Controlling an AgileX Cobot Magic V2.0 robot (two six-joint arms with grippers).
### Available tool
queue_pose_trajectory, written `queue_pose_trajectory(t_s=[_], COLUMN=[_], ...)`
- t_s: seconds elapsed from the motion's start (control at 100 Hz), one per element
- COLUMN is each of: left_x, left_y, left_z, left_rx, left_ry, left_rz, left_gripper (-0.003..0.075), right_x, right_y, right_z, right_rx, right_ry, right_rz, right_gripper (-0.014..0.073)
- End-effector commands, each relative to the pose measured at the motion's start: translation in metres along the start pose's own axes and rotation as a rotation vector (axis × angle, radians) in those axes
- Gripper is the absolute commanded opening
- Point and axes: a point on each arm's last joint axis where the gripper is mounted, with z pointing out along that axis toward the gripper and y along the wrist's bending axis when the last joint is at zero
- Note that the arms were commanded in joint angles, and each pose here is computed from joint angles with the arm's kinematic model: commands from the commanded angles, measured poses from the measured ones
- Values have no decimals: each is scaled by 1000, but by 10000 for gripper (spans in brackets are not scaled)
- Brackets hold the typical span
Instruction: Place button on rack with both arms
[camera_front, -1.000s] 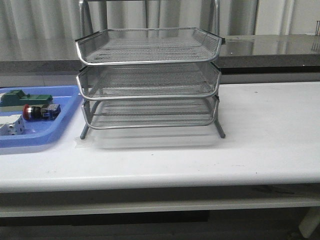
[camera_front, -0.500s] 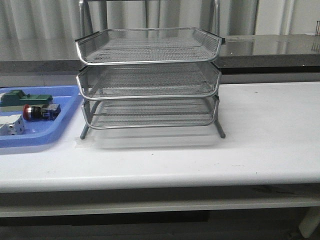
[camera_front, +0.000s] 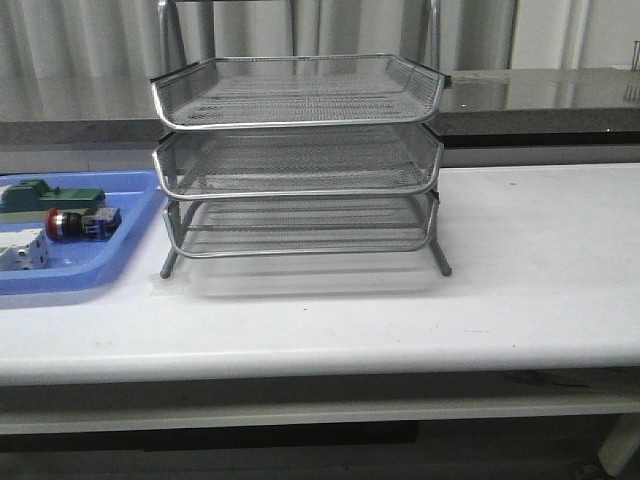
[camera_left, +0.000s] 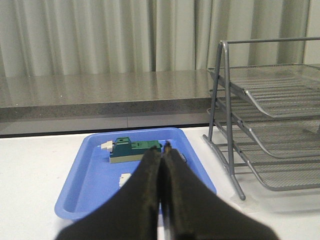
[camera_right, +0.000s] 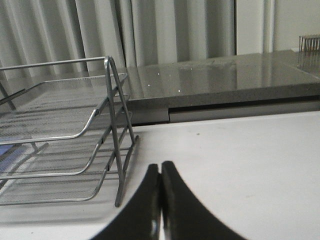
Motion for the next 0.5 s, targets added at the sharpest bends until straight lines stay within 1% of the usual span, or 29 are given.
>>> queue_pose_trajectory(t_s=[0.0,0.11,0.21,0.4,0.49], left_x=[10,10,10,10,10], left_y=[0,0,0,0,0], left_z=[-1,-1,-1,-1,-1], left_rx=[-1,-1,-1,-1,-1], left_ry=[-52,-52,-52,-52,-52], left_rz=[-15,-15,-15,-15,-15], left_gripper=[-21,-21,-21,-21,-21], right_x=[-30,-49,-61,-71,-71], right_y=[4,6,8,10,10], right_z=[6,19,37,79,99], right_rx=[0,11,25,51,57], right_ry=[-9,91,223,474,562], right_rz=[-10,-10,-9,-4,10], right_gripper=[-57,-57,-57,-57,-57])
